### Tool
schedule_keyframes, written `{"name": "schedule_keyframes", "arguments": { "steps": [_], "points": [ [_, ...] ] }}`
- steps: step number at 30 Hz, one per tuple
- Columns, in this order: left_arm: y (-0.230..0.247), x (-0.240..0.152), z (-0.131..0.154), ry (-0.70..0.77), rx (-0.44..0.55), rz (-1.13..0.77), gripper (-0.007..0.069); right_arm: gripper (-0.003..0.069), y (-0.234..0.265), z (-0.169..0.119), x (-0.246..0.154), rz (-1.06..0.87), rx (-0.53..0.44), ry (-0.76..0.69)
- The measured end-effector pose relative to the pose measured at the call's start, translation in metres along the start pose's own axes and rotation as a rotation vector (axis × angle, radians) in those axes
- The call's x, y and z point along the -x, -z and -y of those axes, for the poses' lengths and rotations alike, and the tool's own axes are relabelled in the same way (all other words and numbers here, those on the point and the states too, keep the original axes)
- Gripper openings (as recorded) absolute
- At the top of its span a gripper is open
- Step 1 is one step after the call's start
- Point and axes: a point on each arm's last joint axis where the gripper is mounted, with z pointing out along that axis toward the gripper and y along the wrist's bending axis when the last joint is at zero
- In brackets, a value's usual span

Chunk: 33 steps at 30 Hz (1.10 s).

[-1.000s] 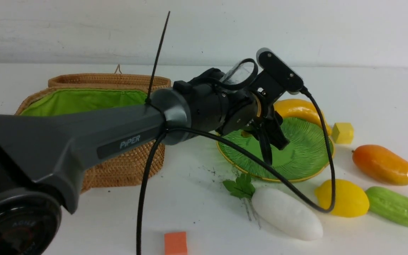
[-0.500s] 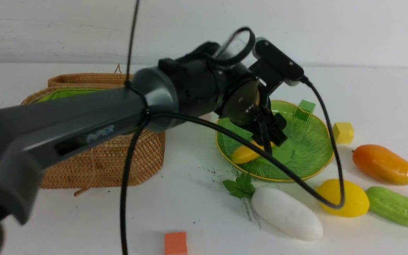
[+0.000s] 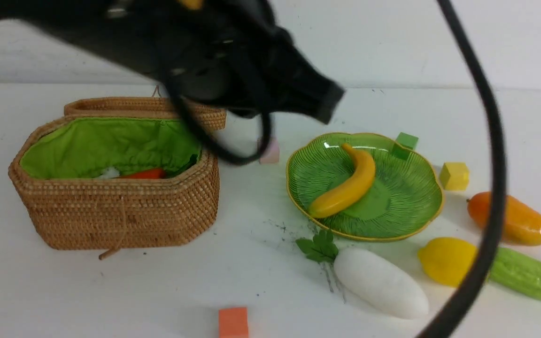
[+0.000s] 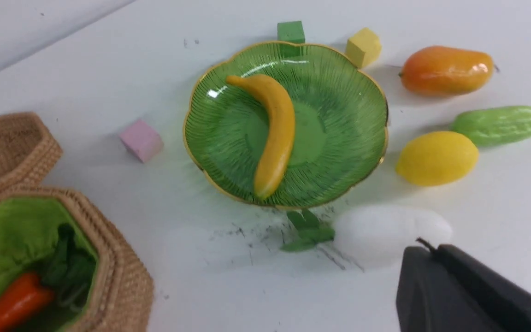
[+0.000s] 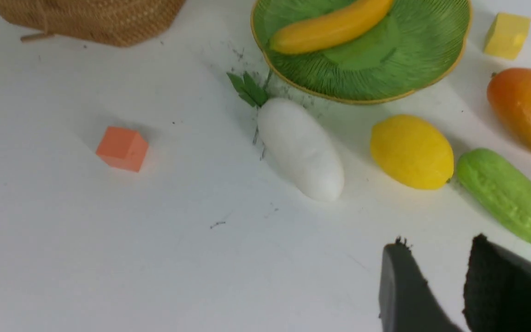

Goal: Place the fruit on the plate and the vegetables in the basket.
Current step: Take a daikon with your right arm and place it on the basket on the left.

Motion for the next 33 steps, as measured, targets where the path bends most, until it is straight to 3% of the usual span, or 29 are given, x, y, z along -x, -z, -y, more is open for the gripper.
{"name": "schedule_keyframes", "arguments": {
  "steps": [7, 10, 18, 26, 29, 33],
  "points": [
    [0.065, -0.082, -0.015, 0.071, -0.087, 0.076, -0.0013, 0.0214, -0.049, -0.002, 0.020, -0.108, 0.088, 0.054],
    [0.089, -0.130, -0.022, 0.145, -0.157, 0.199, -0.0013, 0.0214, -0.089, -0.012, 0.030, -0.167, 0.151, 0.160],
    [0.117, -0.185, -0.034, 0.184, -0.204, 0.356, -0.0013, 0.0261, -0.174, -0.018, 0.028, -0.359, 0.178, 0.220],
    [0.123, -0.191, -0.035, 0.177, -0.214, 0.395, -0.0013, 0.0482, -0.233, -0.008, 0.015, -0.483, 0.124, 0.258],
    [0.123, -0.190, -0.035, 0.160, -0.214, 0.412, -0.0013, 0.0619, -0.252, -0.006, 0.014, -0.464, 0.112, 0.252],
    [0.123, -0.190, -0.035, 0.147, -0.212, 0.414, -0.0013, 0.0678, -0.274, -0.003, 0.010, -0.450, 0.094, 0.253]
  ]
}}
